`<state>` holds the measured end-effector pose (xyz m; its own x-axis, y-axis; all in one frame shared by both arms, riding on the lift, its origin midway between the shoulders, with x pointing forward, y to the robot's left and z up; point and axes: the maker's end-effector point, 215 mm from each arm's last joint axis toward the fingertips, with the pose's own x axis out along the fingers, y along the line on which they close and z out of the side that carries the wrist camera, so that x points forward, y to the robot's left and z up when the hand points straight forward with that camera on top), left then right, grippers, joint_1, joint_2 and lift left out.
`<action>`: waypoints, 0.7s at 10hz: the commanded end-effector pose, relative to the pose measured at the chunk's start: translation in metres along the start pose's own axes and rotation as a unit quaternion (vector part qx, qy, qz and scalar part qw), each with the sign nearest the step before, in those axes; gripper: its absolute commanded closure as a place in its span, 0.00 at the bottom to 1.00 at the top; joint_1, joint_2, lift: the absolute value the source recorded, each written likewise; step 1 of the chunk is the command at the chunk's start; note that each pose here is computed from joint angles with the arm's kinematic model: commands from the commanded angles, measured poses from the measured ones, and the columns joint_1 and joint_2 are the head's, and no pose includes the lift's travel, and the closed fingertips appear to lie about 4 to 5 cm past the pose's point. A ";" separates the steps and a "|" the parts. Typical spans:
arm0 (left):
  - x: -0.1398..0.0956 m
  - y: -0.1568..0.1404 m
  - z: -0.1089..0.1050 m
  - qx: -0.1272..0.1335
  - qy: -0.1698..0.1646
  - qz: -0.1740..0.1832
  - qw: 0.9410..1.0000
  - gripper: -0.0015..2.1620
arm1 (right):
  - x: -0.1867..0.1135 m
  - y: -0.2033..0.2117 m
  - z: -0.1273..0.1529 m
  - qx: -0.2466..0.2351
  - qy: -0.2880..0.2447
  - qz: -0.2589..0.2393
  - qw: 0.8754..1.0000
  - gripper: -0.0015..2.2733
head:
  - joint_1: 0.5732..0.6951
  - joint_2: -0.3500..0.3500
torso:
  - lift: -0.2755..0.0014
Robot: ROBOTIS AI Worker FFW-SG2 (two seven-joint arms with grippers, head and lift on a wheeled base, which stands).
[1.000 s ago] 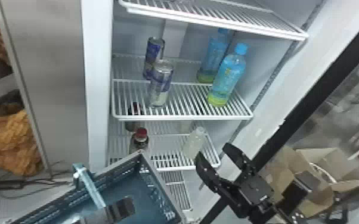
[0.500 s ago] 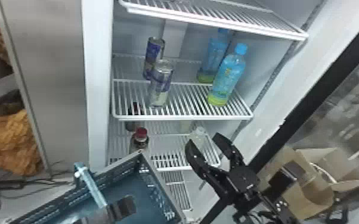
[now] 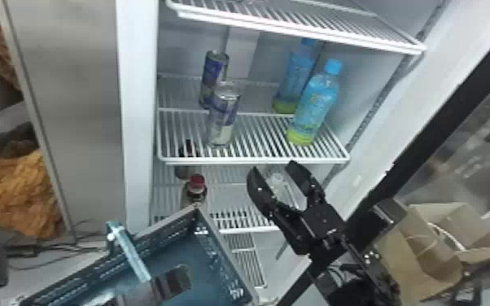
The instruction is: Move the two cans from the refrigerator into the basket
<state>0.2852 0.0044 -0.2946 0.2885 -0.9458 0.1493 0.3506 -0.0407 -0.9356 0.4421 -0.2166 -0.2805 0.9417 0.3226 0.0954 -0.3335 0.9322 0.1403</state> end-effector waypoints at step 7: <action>-0.001 0.000 0.003 0.003 -0.002 0.000 1.000 0.56 | 0.058 0.001 0.006 -0.012 -0.004 0.007 1.000 0.12 | 1.00 0.09 | 0.87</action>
<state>0.2867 0.0055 -0.2937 0.2919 -0.9444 0.1511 0.3537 -0.0401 -0.9345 0.4913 -0.2003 -0.2691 0.9386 0.3285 0.1055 -0.3396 0.9335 0.1151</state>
